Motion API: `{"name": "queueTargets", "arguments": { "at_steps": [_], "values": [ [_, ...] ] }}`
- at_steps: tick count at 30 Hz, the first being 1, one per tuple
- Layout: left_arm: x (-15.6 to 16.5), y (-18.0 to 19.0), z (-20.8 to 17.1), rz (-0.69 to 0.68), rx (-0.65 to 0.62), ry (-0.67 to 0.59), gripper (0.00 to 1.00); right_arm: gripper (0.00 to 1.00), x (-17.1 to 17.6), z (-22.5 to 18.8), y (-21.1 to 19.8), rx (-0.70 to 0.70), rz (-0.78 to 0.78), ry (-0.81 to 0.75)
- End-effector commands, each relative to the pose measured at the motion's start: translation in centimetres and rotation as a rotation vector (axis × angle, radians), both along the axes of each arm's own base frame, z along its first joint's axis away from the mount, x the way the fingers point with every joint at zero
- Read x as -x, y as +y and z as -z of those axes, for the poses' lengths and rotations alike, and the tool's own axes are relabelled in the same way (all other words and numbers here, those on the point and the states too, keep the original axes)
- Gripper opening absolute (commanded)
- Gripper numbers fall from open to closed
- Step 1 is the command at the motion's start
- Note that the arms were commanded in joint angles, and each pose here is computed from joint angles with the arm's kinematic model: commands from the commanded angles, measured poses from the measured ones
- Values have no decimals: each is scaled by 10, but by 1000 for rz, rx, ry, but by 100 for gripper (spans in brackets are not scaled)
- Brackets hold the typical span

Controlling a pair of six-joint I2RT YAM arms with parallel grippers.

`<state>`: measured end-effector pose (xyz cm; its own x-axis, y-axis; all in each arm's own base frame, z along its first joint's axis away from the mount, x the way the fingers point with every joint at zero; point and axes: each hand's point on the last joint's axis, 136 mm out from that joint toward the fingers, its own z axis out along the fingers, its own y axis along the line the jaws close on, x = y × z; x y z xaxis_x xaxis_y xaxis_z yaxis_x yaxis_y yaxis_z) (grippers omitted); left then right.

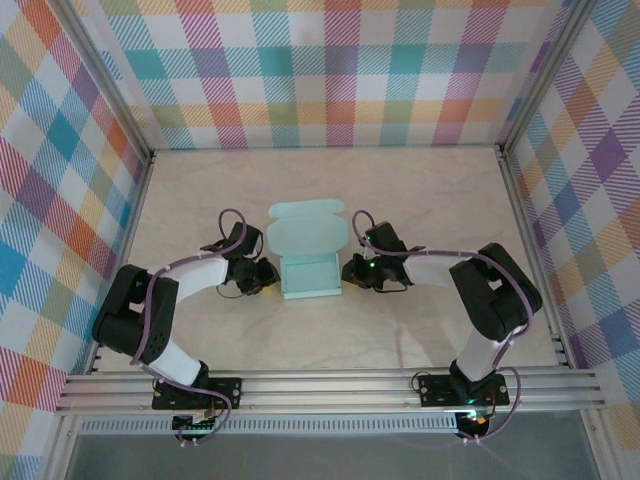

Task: Fold the paper box

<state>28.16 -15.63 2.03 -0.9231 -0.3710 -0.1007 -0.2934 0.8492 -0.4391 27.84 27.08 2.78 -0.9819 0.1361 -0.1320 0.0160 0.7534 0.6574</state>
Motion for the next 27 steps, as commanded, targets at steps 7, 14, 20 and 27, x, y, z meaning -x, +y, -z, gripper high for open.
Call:
{"name": "queueTargets", "arguments": {
  "at_steps": [7, 14, 20, 27],
  "values": [
    [22, 39, -5, 14, -234, 12, 28, 22, -8, -18, -25, 119, 59, -131],
    [7, 70, -52, 61, -398, -189, 61, 54, -24, -58, -41, 232, -55, -387],
    [-22, 77, -127, 130, -462, -403, 73, 74, -35, -112, -27, 253, -345, -621],
    [-48, 68, -182, 265, -459, -391, 100, 87, -54, -147, -15, 226, -583, -713]
  ]
}}
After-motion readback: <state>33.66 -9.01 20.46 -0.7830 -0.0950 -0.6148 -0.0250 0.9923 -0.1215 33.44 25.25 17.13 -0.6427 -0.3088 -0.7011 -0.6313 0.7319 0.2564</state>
